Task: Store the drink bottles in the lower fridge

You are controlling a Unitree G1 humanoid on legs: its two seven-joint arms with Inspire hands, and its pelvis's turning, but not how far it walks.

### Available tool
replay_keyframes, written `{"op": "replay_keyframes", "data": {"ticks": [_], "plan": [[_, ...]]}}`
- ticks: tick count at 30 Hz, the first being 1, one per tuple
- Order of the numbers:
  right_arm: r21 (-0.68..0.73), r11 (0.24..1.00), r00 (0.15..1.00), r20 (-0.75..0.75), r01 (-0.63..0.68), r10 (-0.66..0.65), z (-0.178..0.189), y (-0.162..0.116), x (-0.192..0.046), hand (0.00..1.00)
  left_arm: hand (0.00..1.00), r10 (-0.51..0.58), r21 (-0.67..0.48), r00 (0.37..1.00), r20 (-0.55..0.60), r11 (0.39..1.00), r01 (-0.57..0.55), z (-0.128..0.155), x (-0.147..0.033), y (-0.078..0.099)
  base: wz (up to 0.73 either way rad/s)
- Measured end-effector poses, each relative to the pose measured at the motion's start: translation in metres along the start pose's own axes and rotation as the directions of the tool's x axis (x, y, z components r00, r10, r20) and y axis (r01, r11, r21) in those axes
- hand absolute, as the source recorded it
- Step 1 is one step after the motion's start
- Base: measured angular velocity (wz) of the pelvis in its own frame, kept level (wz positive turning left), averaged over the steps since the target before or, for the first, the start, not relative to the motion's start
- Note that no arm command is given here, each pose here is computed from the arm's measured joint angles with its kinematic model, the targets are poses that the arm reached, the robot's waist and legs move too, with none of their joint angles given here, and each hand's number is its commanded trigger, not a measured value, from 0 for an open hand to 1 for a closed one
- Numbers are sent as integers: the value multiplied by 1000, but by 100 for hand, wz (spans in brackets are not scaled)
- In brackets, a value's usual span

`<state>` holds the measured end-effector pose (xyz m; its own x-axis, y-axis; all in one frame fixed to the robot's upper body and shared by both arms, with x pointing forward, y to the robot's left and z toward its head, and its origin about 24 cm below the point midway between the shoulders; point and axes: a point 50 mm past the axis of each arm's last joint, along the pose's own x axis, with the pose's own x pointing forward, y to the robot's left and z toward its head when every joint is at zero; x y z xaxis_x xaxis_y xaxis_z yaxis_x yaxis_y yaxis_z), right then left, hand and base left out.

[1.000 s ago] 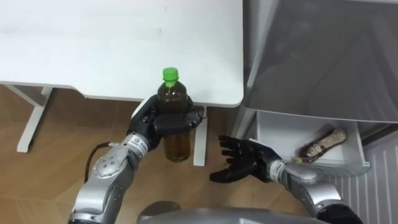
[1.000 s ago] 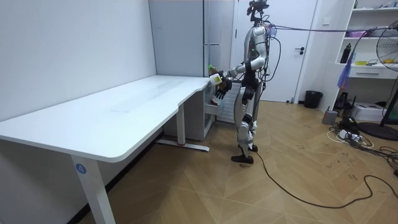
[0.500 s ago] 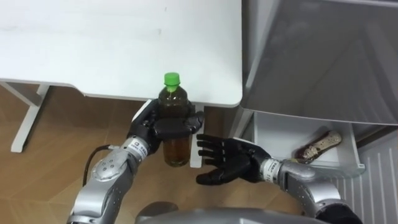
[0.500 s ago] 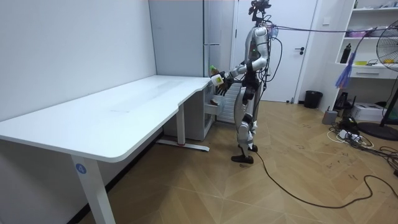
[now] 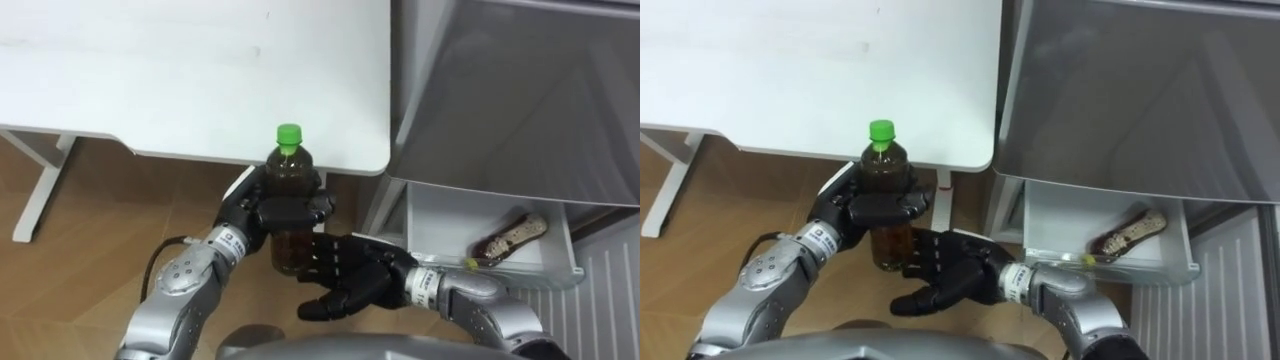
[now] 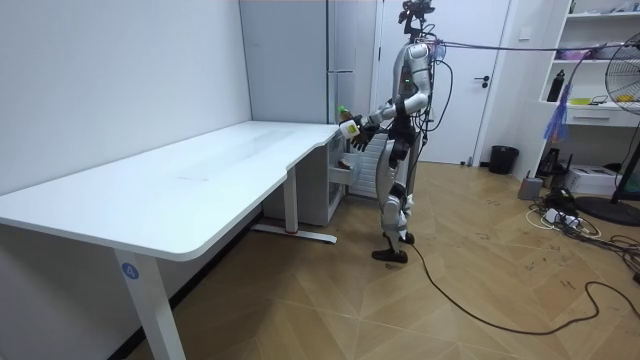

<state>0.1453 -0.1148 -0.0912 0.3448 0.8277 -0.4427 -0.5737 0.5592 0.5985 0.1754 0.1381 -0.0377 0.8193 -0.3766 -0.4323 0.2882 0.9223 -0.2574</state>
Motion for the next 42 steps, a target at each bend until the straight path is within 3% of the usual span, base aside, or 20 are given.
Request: {"op": "replay_keyframes", "data": {"ticks": [30, 42], "plan": [[48, 997, 996, -73, -54, 57, -10, 2, -4, 0, 100, -92, 86, 994, -67, 991, 98, -9, -2, -9, -1], [81, 995, 995, -75, -63, 69, -11, 1, -10, 0, 100, -170, 122, 979, -116, 975, 184, -16, -3, -16, 0]]}}
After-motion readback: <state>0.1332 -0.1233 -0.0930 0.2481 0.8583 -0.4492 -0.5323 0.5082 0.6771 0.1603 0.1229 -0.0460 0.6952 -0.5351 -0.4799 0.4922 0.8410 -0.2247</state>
